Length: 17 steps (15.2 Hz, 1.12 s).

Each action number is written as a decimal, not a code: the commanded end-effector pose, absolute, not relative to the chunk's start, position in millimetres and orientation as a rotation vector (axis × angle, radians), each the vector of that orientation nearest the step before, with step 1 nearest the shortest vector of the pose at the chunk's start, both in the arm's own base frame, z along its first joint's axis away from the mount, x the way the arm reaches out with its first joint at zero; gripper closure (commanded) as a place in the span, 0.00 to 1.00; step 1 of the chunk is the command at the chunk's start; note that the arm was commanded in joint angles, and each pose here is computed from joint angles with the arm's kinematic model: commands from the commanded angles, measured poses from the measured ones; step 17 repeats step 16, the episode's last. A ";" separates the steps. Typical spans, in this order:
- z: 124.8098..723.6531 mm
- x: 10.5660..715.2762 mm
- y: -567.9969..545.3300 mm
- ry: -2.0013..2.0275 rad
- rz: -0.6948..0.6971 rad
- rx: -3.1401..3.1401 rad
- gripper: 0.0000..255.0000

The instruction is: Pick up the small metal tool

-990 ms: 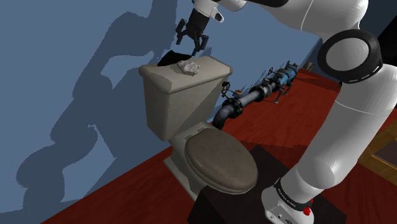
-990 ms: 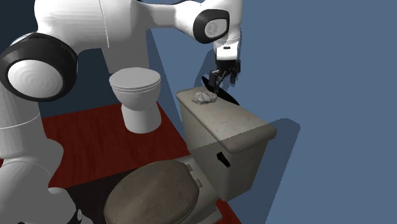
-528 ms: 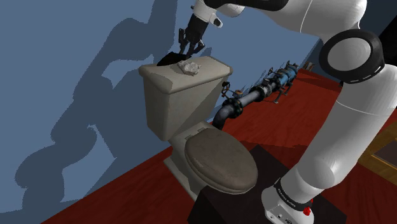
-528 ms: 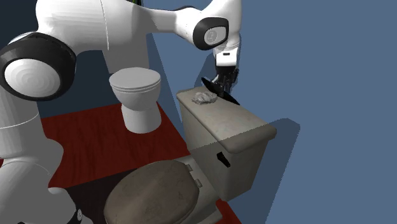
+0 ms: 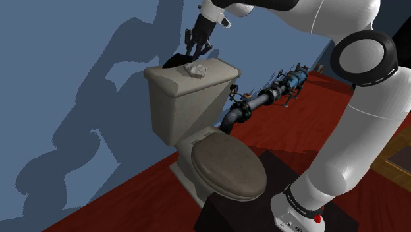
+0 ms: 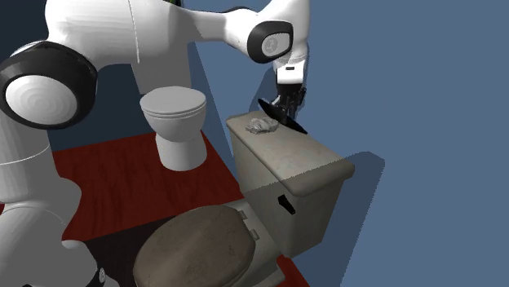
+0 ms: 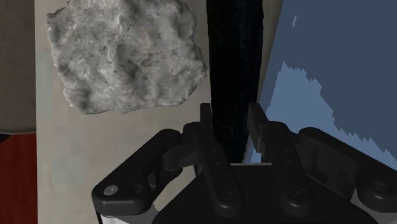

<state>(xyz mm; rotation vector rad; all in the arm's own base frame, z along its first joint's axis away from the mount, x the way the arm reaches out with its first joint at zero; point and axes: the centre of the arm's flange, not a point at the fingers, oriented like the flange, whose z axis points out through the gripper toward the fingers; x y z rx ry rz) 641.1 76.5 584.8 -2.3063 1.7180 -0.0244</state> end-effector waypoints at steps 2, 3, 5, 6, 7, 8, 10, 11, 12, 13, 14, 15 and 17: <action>598.1 640.7 76.6 1.718 -0.024 -2.306 1.00; 603.4 640.7 76.6 1.718 -0.024 -2.306 1.00; 613.9 640.7 76.6 1.718 -0.024 -2.306 1.00; 619.2 640.7 76.6 1.718 -0.024 -2.306 1.00; 624.5 640.7 76.6 1.718 -0.024 -2.306 1.00; 629.8 640.7 76.6 1.718 -0.024 -2.306 1.00; 640.3 640.7 76.6 1.718 -0.024 -2.306 1.00; 645.6 640.7 76.6 1.718 -0.024 -2.306 1.00; 650.9 640.7 76.6 1.718 -0.024 -2.306 1.00; 656.2 640.7 76.6 1.718 -0.024 -2.306 1.00; 661.5 640.7 76.6 1.718 -0.024 -2.306 1.00; 662.3 640.7 76.6 1.718 -0.024 -2.306 1.00; 662.2 640.7 76.6 1.718 -0.024 -2.306 1.00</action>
